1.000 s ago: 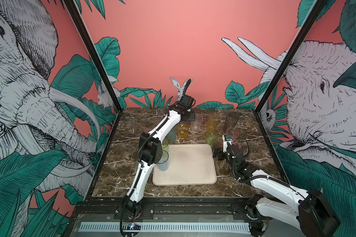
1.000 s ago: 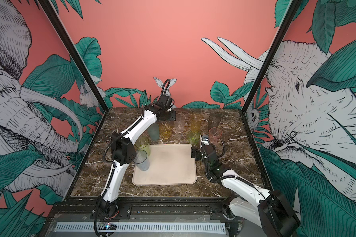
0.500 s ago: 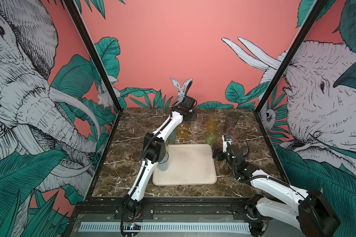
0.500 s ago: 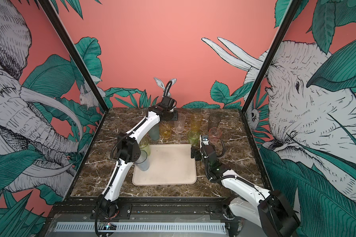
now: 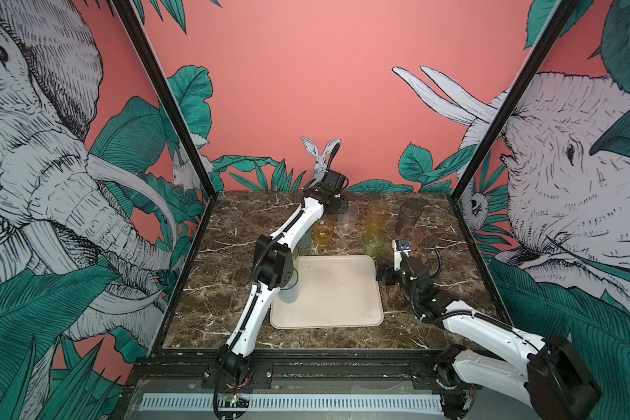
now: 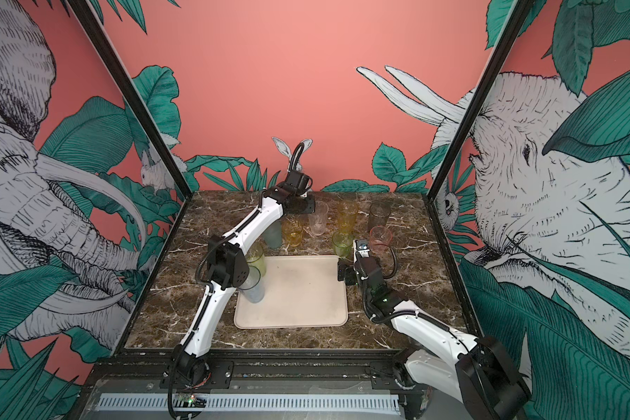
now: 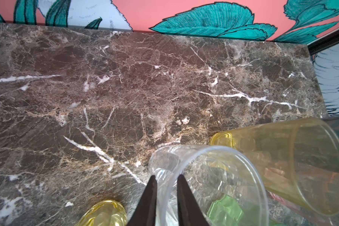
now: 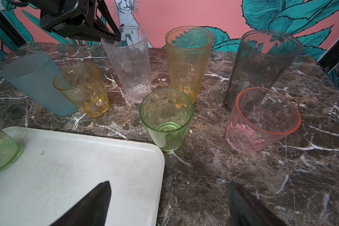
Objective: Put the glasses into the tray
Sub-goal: 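Close the left gripper on the tall clear cup's rim and lift it, then carry the tall clear cup with the left gripper toward the tray edge nearest the robot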
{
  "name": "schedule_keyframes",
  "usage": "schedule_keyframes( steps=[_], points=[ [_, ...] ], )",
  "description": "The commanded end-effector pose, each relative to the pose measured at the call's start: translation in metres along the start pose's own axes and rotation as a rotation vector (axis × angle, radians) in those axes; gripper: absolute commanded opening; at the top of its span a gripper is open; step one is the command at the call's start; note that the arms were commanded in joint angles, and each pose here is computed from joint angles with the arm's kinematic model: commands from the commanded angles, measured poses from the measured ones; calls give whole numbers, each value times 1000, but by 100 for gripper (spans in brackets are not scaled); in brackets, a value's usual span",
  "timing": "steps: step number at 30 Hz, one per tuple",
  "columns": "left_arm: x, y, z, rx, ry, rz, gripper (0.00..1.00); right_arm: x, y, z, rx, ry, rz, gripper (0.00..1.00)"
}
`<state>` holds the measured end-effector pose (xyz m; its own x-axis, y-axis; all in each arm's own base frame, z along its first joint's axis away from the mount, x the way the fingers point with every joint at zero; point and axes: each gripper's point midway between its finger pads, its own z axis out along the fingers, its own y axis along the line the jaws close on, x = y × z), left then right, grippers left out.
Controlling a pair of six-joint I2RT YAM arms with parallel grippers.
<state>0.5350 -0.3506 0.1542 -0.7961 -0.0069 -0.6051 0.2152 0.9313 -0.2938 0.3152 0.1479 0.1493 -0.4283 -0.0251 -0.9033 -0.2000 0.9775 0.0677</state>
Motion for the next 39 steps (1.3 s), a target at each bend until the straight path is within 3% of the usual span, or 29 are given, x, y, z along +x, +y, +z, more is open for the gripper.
schedule_keyframes(
  steps=[1,21,28,39],
  points=[
    [-3,-1,-9,-8,-5,6,21,-17,0,-1,5,-34,23,95],
    [-7,4,-37,-42,-15,37,1,-15,1,2,8,-22,21,95],
    [-14,2,-75,-44,-24,52,0,-14,2,2,4,-19,21,95],
    [11,2,-156,-21,53,83,0,-16,2,0,-4,-29,32,95]
  ],
)
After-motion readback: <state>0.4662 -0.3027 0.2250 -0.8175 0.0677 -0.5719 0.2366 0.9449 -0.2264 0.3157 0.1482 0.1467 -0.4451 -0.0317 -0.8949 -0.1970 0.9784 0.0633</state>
